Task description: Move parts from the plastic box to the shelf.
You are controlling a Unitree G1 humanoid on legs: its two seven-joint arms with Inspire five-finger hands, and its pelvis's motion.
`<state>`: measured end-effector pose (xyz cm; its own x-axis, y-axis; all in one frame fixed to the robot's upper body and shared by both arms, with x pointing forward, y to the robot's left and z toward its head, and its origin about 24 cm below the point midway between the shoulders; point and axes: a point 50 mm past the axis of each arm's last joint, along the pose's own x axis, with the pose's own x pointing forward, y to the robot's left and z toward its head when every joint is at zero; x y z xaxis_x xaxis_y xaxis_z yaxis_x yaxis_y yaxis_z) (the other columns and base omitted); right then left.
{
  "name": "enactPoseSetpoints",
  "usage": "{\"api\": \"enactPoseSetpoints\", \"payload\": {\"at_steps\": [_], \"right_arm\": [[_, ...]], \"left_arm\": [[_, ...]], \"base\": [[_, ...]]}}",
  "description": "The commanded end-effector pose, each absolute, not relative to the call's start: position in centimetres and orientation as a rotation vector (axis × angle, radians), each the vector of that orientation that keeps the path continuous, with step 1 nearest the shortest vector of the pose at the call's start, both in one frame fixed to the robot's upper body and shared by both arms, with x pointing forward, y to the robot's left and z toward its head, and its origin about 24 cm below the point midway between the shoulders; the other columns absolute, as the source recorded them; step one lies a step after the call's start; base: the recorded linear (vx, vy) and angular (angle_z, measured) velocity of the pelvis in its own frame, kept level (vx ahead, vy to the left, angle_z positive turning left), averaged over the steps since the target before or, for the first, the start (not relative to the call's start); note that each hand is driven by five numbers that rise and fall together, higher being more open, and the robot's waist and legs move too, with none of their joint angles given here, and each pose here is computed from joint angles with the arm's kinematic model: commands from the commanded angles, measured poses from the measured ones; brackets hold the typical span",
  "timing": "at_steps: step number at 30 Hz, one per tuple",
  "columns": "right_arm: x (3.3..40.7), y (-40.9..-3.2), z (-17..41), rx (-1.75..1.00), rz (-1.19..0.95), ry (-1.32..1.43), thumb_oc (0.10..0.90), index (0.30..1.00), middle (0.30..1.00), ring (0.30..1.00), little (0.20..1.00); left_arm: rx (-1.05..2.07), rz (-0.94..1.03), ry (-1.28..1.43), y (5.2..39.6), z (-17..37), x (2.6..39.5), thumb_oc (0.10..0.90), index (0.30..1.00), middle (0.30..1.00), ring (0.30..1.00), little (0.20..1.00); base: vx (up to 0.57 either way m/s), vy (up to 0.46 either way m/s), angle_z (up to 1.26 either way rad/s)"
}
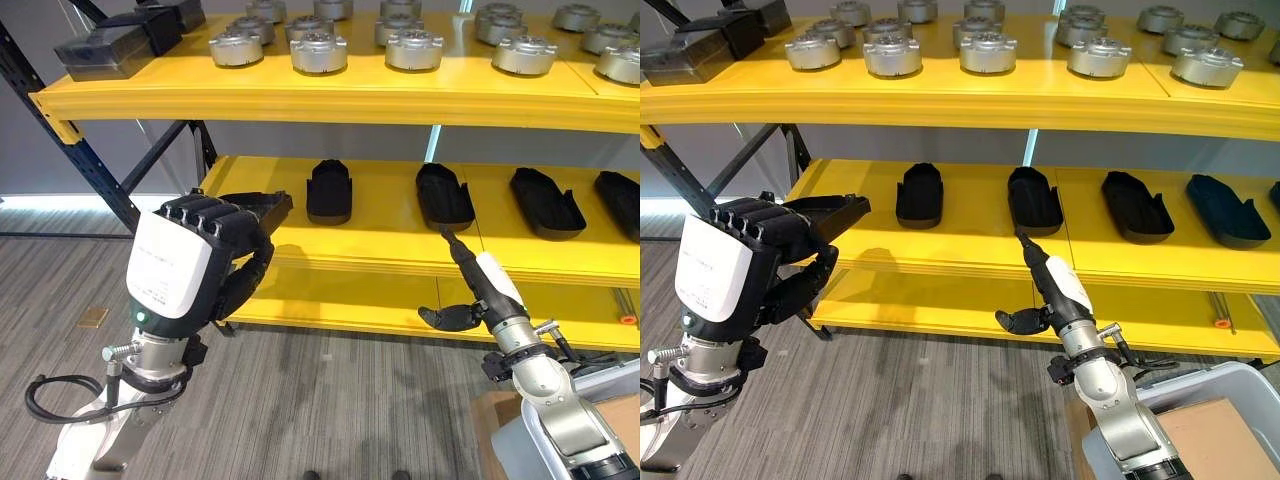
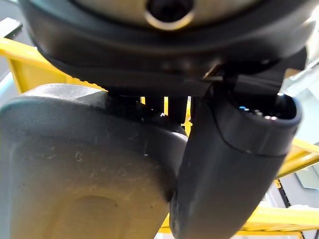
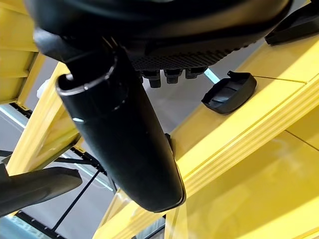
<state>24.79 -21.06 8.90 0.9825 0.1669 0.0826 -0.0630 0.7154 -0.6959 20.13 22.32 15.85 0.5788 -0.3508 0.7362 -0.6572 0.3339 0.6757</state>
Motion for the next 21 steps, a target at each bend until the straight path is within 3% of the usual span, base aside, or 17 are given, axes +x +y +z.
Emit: {"api": "enactPoseSetpoints", "payload": {"at_steps": [1,6,21], "right_arm": [[25.3,-20.1,14.1,-0.771,0.128,-0.420,0.900,1.000,1.000,1.000,1.000],[25.6,-20.1,14.1,-0.771,0.127,-0.414,0.900,1.000,1.000,1.000,1.000],[25.7,-20.7,13.3,-0.786,0.151,-0.348,0.900,1.000,1.000,1.000,1.000]], "left_arm": [[1.155,0.446,-1.248,21.8,20.5,19.8,0.400,0.300,0.300,0.300,0.300],[1.146,0.445,-1.251,21.8,20.7,20.0,0.400,0.300,0.300,0.300,0.300],[1.143,0.385,-1.237,21.3,20.3,20.8,0.400,0.300,0.300,0.300,0.300]], "base": [[0.03,-0.055,0.19],[0.05,0.058,0.18],[0.04,0.261,-0.07]]}}
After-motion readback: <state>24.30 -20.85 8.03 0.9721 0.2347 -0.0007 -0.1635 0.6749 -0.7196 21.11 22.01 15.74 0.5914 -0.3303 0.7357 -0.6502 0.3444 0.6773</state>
